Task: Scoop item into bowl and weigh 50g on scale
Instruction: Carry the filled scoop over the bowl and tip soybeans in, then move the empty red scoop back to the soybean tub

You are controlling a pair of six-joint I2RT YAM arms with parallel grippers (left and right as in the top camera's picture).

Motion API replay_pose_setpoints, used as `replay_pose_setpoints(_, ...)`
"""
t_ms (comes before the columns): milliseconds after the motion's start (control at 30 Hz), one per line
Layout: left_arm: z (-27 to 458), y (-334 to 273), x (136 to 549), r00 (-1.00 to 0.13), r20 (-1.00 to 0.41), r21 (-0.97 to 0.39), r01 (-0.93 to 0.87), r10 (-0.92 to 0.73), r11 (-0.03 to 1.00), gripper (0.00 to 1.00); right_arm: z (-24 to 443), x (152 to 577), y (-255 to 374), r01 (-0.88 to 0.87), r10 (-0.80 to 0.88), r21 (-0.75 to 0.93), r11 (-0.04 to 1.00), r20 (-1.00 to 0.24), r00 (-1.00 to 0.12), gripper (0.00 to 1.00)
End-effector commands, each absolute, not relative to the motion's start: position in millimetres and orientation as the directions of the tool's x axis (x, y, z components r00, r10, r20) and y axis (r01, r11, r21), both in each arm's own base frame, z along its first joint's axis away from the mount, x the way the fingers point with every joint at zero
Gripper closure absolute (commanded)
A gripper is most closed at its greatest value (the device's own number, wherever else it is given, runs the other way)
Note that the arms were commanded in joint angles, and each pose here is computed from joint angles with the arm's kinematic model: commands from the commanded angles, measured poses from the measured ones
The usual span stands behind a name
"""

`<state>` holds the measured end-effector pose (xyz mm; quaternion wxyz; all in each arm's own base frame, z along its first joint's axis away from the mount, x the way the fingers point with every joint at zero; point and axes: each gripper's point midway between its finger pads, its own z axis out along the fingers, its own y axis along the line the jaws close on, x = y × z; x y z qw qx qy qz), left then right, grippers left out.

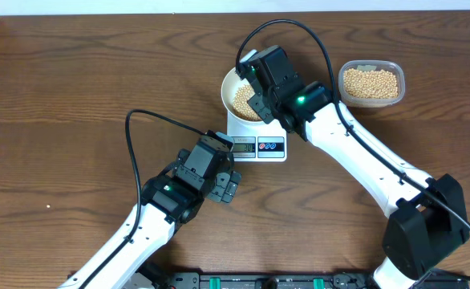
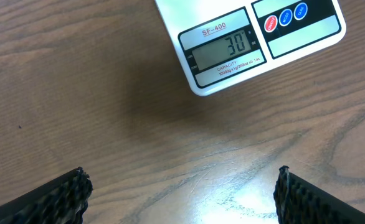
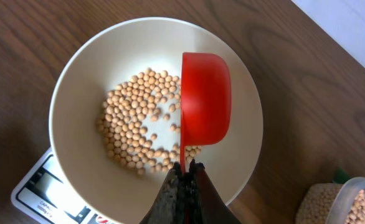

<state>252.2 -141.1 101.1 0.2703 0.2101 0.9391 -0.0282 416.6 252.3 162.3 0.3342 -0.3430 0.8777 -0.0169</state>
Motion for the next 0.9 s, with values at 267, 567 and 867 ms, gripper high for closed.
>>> replay_pose_setpoints(267, 98, -141, 251, -0.763, -0.510, 0.072, 0.422, 0.397, 0.904, 0.04, 195, 416, 253, -0.626, -0.544, -0.143, 0.767, -0.662, -0.516, 0.99)
replay_pose_setpoints(567, 98, -141, 251, -0.763, -0.510, 0.072, 0.422, 0.397, 0.904, 0.04, 253, 422, 193, -0.604, -0.301, 0.141, 0.784, -0.765, -0.569, 0.99)
replay_pose_setpoints(867, 98, -141, 251, -0.763, -0.510, 0.072, 0.422, 0.397, 0.904, 0.04, 264, 434, 63, -0.322, -0.103, 0.159, 0.933, -0.739, -0.665, 0.99)
